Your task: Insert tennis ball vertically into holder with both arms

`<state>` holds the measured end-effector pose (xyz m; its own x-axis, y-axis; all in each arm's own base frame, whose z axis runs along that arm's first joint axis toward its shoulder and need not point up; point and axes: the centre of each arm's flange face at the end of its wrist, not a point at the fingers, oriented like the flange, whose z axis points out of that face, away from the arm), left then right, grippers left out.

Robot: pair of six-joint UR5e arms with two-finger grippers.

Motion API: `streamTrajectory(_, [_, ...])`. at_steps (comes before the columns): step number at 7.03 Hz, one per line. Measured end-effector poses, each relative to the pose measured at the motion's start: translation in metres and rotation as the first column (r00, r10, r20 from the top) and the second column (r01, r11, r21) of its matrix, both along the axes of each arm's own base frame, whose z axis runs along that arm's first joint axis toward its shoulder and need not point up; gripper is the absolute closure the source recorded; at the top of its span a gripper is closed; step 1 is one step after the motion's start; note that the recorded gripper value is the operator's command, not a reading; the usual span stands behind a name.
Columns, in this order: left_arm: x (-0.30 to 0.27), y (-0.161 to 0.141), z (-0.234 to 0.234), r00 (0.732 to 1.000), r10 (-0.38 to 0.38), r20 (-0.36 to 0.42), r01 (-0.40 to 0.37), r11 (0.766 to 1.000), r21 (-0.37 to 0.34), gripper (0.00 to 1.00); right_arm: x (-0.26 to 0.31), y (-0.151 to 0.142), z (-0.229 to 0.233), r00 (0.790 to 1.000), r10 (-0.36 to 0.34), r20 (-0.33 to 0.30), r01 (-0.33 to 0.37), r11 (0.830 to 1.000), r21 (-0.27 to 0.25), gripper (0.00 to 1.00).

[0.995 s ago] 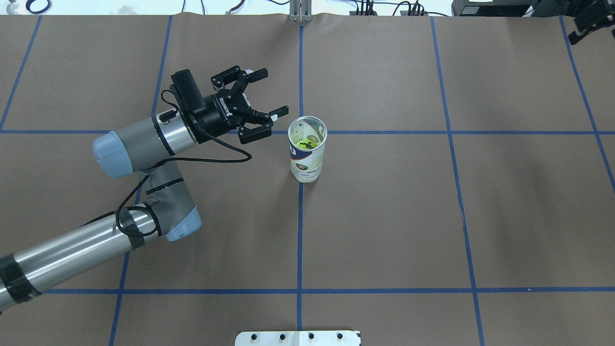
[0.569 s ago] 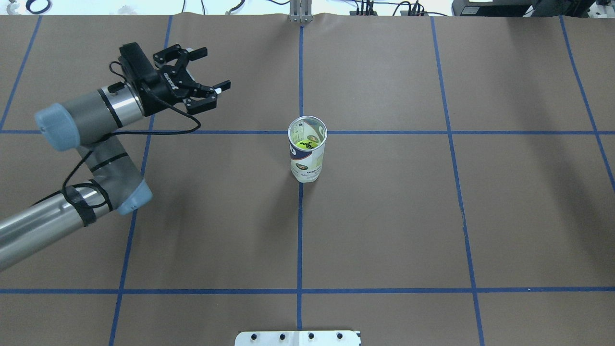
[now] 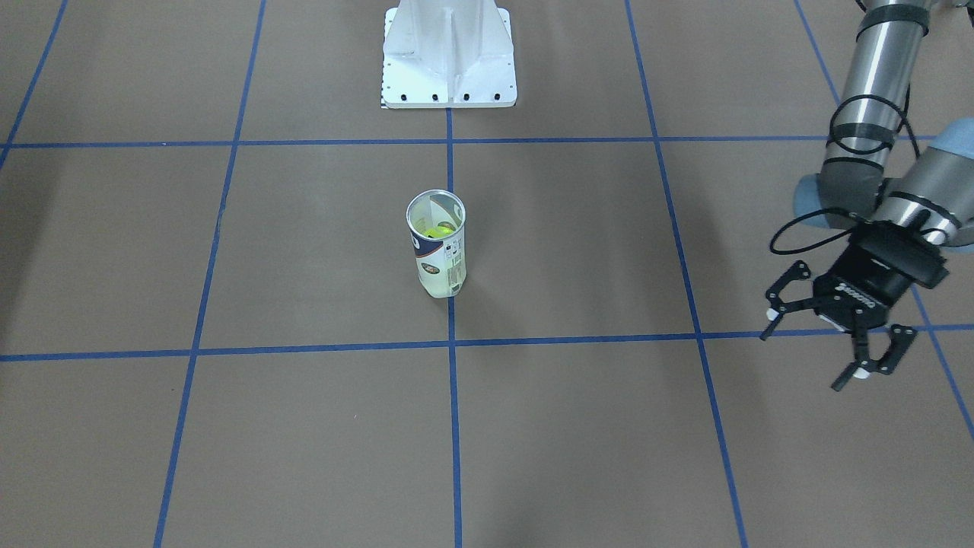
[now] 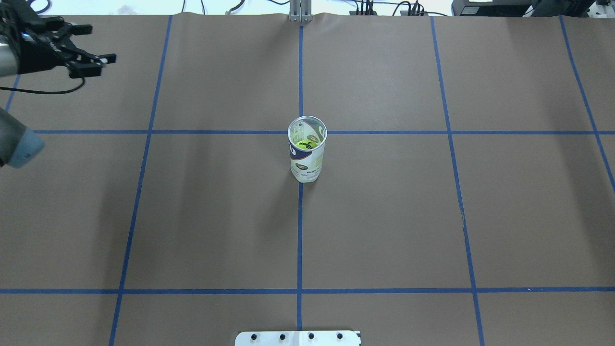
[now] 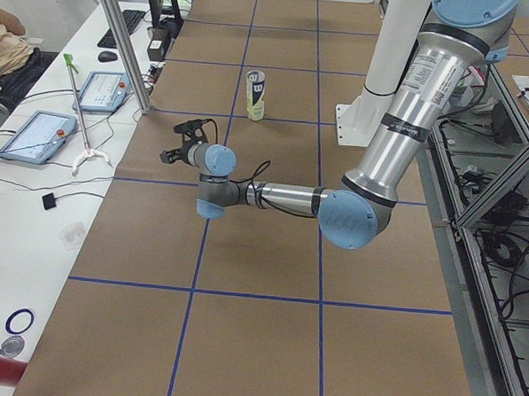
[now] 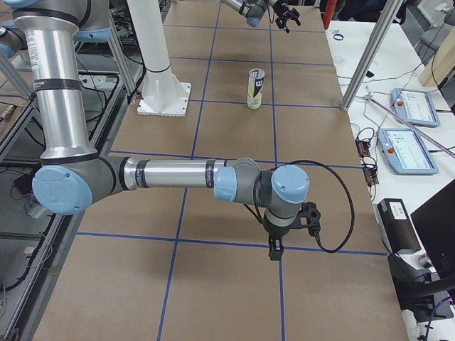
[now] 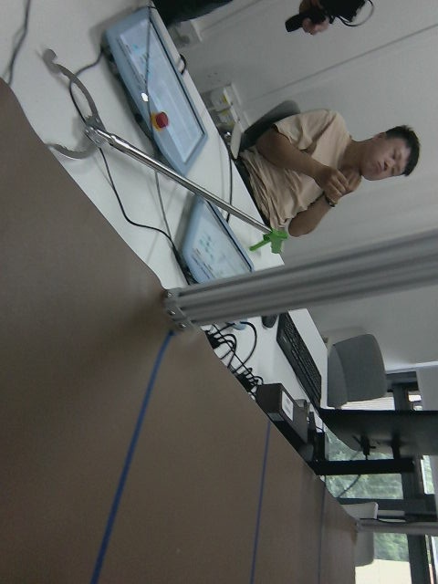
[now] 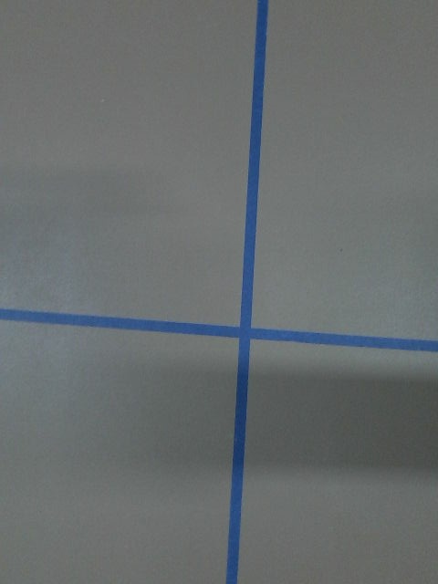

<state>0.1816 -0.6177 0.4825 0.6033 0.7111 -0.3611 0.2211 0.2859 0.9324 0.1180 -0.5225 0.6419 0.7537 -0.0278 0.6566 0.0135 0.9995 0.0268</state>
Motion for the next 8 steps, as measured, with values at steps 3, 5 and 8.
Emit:
streamTrajectory(3, [-0.147, 0.011, 0.087, 0.969, -0.018, 0.247, 0.036, 0.997, -0.071, 0.01, 0.0, 0.01, 0.007, 1.0, -0.001, -0.002, 0.001, 1.0, -0.009, 0.01])
streamTrajectory(5, [-0.172, 0.021, 0.133, 0.937, 0.062, 0.343, 0.013, 0.977, -0.213, 0.01, 0.0, 0.013, 0.01, 1.0, -0.001, -0.004, 0.001, 1.0, 0.007, 0.01])
streamTrajectory(8, [-0.182, 0.013, 0.146, 0.882, 0.212, 0.42, -0.028, 0.914, -0.404, 0.01, 0.001, 0.013, 0.017, 1.0, 0.0, -0.021, 0.001, 0.999, 0.052, 0.01])
